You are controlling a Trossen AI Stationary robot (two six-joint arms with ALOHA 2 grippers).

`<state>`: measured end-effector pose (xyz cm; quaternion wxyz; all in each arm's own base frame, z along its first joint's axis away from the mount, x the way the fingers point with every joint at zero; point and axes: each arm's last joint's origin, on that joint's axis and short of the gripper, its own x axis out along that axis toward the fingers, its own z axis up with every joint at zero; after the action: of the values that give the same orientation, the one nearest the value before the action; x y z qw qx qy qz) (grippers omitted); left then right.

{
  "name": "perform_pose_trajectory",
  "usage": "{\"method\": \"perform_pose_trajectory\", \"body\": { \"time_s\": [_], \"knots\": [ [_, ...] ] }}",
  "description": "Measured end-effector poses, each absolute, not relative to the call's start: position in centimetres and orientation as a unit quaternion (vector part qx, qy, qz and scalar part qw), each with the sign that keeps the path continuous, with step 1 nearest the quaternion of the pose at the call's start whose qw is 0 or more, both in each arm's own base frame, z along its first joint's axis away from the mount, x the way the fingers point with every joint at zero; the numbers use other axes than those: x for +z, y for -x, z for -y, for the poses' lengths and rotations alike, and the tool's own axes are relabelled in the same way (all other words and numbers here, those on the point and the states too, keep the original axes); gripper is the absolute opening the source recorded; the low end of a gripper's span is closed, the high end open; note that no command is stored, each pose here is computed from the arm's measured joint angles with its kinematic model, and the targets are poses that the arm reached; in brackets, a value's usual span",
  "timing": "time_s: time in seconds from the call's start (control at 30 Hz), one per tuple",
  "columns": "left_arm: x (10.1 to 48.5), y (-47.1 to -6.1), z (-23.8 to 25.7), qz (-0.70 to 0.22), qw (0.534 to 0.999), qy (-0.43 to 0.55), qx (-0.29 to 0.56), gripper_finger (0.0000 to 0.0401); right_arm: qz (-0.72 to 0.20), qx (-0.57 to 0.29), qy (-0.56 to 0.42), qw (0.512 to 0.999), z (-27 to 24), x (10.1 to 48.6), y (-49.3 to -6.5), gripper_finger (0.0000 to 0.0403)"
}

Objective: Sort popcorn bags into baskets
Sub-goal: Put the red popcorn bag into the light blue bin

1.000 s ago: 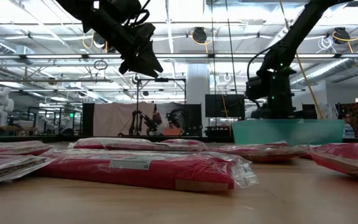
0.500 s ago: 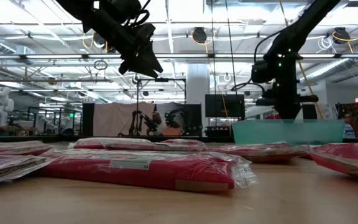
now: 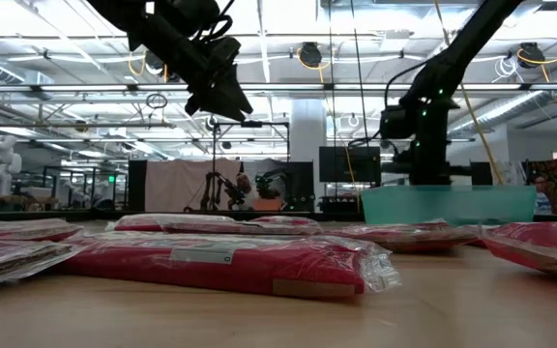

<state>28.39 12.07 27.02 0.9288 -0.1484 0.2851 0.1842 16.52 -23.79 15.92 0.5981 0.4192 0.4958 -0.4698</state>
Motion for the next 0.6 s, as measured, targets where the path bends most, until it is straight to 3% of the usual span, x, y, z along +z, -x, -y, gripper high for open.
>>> {"method": "perform_pose_trajectory", "body": {
  "time_s": [0.23,0.6],
  "knots": [
    [26.8,-28.3,-12.0,-0.295,0.926,0.152,0.180,0.0152,-0.525,-0.459,-0.418,0.582,24.2,14.2,-16.5,0.0000],
    [26.8,-28.2,-12.0,-0.300,0.924,0.153,0.180,0.0152,-0.536,-0.485,-0.404,0.560,23.9,14.9,-15.8,0.0000]
  ]
}}
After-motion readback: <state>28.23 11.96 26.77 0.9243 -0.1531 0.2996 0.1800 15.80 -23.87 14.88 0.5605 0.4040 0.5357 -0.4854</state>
